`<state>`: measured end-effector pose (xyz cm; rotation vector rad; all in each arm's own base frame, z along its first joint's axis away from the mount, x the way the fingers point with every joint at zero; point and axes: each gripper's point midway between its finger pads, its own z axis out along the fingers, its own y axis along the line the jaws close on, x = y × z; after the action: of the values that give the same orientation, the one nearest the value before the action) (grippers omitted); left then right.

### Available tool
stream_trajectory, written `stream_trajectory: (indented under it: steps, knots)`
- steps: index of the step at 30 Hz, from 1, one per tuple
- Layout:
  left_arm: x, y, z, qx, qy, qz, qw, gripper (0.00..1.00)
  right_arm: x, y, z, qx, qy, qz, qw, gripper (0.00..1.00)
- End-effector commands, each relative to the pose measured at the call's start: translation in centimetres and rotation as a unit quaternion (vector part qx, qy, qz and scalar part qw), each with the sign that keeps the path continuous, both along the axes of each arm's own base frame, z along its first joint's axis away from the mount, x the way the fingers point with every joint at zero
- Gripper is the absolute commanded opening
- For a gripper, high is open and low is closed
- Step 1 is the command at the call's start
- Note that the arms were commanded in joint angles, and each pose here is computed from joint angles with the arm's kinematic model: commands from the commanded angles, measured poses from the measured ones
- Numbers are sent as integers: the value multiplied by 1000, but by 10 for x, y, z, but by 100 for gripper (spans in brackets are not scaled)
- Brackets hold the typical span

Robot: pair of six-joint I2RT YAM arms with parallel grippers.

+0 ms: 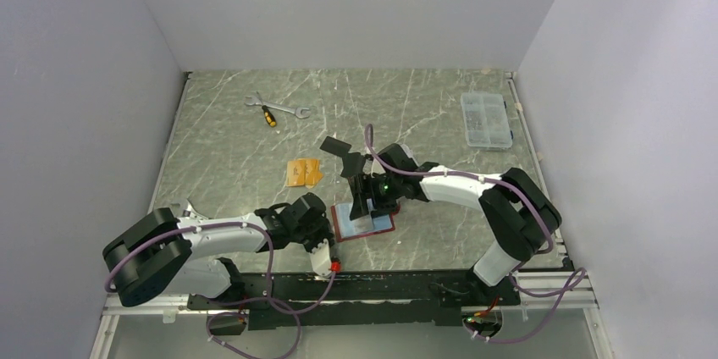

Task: Put the credit cards into the card holder
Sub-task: Insert the credit card into the card holder.

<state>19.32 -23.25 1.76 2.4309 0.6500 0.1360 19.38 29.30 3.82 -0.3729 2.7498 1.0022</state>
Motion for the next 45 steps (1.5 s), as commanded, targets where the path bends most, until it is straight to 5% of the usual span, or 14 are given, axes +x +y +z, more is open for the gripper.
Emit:
stream_trajectory:
  steps: [1,6,11,14,45]
  knots:
    - [-7,11,-6,19,10,-3,1000,7,13,-12,19,-9,-22,-13,1000,72]
    - [-9,14,-8,27,15,-5,1000,6,21,-29,24,1,-25,-39,999,61]
    - [-7,10,-7,21,9,-9,1000,5,29,-32,18,17,-24,-59,998,30]
    - [-2,5,-3,15,0,-8,1000,6,28,-31,9,18,-14,-61,998,19]
    - [4,-8,-6,5,-11,-29,999,6,13,-3,-9,64,23,-59,996,12]
